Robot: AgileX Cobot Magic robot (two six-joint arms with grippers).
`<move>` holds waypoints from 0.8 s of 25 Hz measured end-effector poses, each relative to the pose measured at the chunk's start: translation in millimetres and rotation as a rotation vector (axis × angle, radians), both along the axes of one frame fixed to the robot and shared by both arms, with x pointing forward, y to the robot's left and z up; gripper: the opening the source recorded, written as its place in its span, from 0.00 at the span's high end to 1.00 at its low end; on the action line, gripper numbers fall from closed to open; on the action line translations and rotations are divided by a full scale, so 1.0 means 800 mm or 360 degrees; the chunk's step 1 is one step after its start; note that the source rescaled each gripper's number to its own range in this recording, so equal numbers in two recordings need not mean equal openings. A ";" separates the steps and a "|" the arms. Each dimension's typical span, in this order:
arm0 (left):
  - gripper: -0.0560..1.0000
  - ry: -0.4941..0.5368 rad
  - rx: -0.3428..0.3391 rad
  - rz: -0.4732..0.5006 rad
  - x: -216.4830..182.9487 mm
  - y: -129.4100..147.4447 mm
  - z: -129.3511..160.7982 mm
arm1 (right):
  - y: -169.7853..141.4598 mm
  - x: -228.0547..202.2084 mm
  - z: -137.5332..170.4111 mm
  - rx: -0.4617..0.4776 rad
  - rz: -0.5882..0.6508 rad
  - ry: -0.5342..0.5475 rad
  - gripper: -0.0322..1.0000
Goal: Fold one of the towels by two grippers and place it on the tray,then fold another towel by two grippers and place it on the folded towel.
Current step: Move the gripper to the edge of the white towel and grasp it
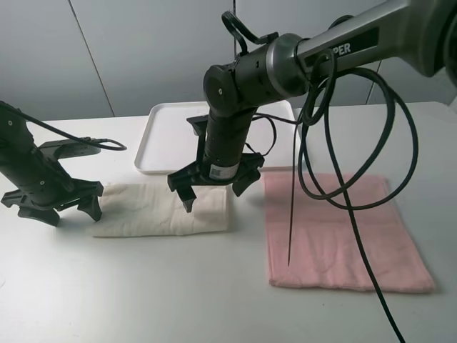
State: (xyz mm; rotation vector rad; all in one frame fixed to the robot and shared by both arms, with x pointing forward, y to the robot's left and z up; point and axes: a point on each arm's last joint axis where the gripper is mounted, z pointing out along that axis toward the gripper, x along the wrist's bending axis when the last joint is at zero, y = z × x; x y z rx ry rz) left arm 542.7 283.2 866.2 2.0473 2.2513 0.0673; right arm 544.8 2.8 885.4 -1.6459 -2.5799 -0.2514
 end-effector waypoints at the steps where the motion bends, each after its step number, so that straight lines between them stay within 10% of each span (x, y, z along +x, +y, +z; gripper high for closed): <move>1: 0.00 0.0000 0.0000 0.0000 0.000 0.000 0.000 | 0.001 0.001 -0.002 -0.0006 0.0003 0.0001 0.00; 15: 0.00 0.0002 0.0005 -0.0005 0.000 0.000 -0.001 | -0.001 0.003 -0.031 -0.0103 0.0007 0.0055 0.00; 20: 0.00 0.0002 0.0005 -0.0005 0.000 0.000 -0.001 | 0.000 0.004 -0.033 -0.0104 0.0005 0.0054 0.22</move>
